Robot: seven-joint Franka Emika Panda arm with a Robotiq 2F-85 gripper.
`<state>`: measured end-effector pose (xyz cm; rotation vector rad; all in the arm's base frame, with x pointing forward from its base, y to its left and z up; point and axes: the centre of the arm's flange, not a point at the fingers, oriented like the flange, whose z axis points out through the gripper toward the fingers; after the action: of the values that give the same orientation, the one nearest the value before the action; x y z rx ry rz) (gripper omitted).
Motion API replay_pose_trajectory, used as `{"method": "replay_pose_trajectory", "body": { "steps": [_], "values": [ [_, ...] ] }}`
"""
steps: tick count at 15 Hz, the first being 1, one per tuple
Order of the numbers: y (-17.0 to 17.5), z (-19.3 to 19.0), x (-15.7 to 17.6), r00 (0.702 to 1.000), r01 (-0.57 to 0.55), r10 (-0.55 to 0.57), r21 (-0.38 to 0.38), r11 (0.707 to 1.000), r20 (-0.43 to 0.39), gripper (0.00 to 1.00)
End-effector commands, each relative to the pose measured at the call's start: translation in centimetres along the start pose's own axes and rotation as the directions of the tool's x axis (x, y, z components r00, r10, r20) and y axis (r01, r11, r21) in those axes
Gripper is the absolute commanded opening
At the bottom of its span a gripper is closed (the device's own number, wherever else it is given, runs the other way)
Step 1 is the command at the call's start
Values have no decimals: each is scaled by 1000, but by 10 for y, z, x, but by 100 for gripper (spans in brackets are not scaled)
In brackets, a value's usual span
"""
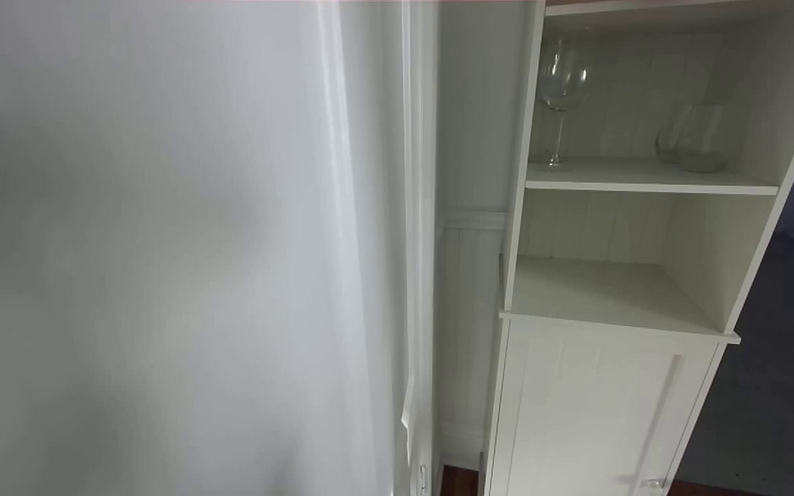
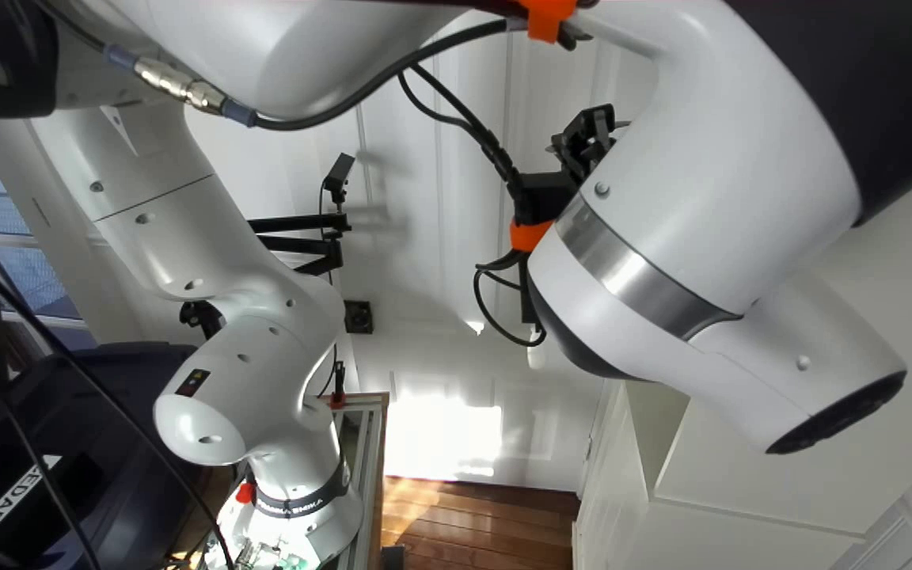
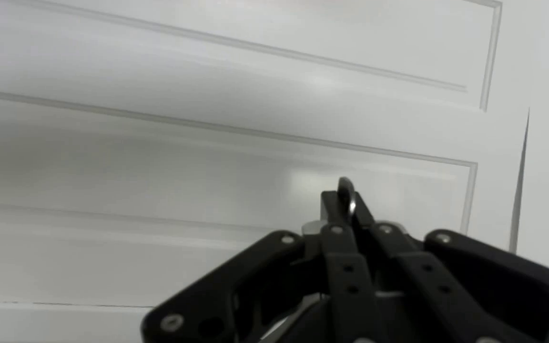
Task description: Remove the black spatula from the top shelf and put it in the middle shelf
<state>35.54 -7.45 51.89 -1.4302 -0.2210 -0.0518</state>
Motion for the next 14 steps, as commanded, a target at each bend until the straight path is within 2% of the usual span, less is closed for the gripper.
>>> {"method": "replay_pose_trajectory", "body": {
  "steps": [1,6,11,14],
  "values": [
    [0,-9,-22,994,-68,69,-17,998,79,1],
    [15,-14,-36,979,-155,159,-41,987,124,1],
    [41,-15,-30,978,-200,203,-60,978,52,1],
    [63,-14,-23,974,-226,225,-83,971,-23,1]
  ]
}}
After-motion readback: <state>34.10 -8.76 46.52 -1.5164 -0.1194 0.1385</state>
